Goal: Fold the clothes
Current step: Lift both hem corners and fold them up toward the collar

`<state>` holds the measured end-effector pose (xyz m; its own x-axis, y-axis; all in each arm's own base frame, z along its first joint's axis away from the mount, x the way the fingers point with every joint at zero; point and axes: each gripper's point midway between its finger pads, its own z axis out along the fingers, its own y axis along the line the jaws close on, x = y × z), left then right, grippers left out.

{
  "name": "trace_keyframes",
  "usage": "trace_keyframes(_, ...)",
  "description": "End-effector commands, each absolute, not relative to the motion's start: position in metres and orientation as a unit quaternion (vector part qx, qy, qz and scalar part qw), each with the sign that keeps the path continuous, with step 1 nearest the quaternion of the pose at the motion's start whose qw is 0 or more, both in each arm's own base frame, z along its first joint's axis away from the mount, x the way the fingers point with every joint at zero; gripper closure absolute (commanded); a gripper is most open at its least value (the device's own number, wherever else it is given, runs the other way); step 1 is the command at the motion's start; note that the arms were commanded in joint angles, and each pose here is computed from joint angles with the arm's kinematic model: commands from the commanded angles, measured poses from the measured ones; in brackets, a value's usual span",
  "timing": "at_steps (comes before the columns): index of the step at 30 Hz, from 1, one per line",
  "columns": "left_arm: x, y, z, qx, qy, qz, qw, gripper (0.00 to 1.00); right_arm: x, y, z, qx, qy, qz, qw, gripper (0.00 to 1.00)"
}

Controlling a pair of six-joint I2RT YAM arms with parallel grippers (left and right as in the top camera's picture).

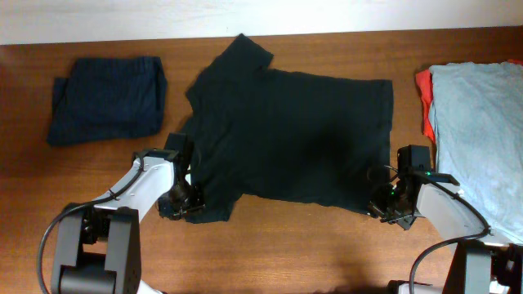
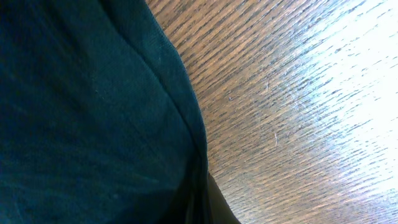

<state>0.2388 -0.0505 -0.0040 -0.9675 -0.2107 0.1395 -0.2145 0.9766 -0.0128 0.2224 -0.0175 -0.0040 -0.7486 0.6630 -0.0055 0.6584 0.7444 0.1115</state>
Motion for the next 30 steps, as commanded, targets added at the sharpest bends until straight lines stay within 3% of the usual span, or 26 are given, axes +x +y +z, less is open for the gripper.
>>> trace_keyframes(1,0.236,-0.049,-0.005,0.112,-0.991,0.012,0.071,0.84,0.212,-0.021,-0.012,0.355,0.934,0.032,0.006,0.96)
trace_keyframes(3,0.236,-0.048,-0.005,0.113,-0.991,0.012,0.07,0.99,0.211,-0.018,-0.012,0.355,0.934,0.037,0.001,0.96)
trace_keyframes(18,0.273,-0.047,0.03,0.11,-0.993,0.024,0.037,0.99,0.222,-0.02,0.019,0.344,0.938,0.035,-0.013,0.96)
trace_keyframes(30,0.344,-0.056,0.091,0.106,-0.991,0.05,-0.071,0.99,0.238,-0.022,0.044,0.342,0.939,0.037,-0.002,0.96)
